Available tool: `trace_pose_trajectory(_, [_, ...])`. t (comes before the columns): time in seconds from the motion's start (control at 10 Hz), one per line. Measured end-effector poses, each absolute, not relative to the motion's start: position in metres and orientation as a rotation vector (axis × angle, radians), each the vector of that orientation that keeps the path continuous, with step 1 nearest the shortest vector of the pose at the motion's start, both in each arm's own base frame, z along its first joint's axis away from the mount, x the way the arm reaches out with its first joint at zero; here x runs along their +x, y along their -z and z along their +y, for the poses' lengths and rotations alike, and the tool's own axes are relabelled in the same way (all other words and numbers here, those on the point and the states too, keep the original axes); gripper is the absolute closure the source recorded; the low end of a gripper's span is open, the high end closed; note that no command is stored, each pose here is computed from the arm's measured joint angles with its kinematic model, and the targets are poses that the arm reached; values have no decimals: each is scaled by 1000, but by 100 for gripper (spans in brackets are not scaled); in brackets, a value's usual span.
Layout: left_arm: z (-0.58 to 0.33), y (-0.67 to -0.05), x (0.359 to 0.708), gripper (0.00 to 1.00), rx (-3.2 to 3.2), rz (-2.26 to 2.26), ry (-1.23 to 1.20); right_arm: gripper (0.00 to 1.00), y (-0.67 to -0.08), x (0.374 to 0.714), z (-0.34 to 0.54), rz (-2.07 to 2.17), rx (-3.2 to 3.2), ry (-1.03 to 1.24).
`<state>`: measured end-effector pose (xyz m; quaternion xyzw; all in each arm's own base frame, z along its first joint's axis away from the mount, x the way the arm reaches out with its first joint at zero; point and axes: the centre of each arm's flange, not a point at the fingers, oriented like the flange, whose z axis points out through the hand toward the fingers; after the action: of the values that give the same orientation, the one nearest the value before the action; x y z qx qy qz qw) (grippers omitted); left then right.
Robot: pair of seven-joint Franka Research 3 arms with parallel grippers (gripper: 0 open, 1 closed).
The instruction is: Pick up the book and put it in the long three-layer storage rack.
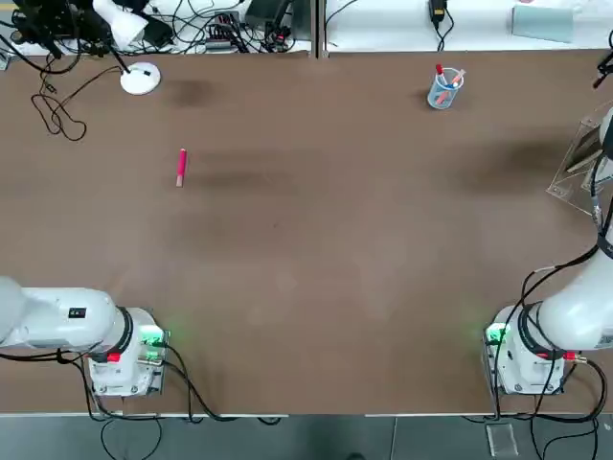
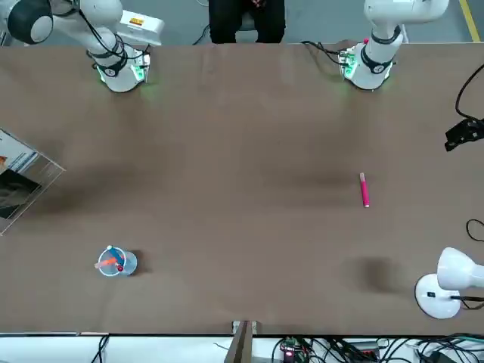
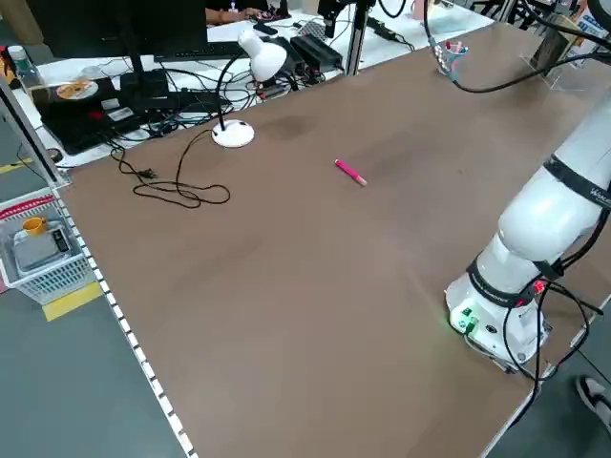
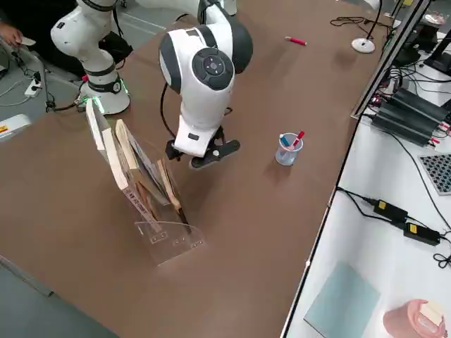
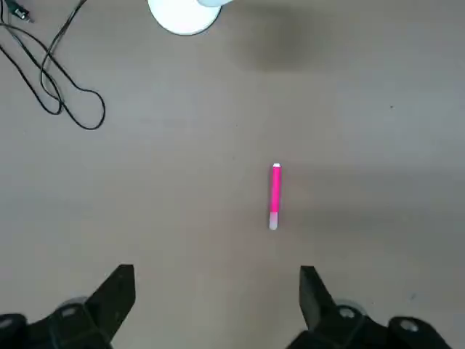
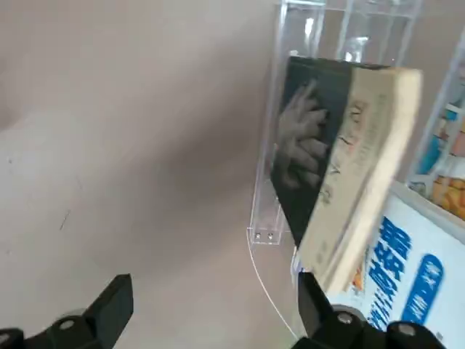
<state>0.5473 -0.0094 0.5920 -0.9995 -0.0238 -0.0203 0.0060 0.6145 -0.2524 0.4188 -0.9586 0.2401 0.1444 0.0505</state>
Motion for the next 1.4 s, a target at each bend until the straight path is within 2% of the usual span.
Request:
trace_pose_trajectory(0.3, [0,-603,553,0,-3127,-100,102,0,-412,631,-227,609,-2948,-395])
trace_pose_trajectory(0.9, [7,-623,557,0,-3125,-120,149,0,-394,671,-104,307,-3012,-384])
trace_pose_trajectory(1.4, [13,-622,553,0,-3126,-89,90,0,-409,675,0,135,-3088,-397])
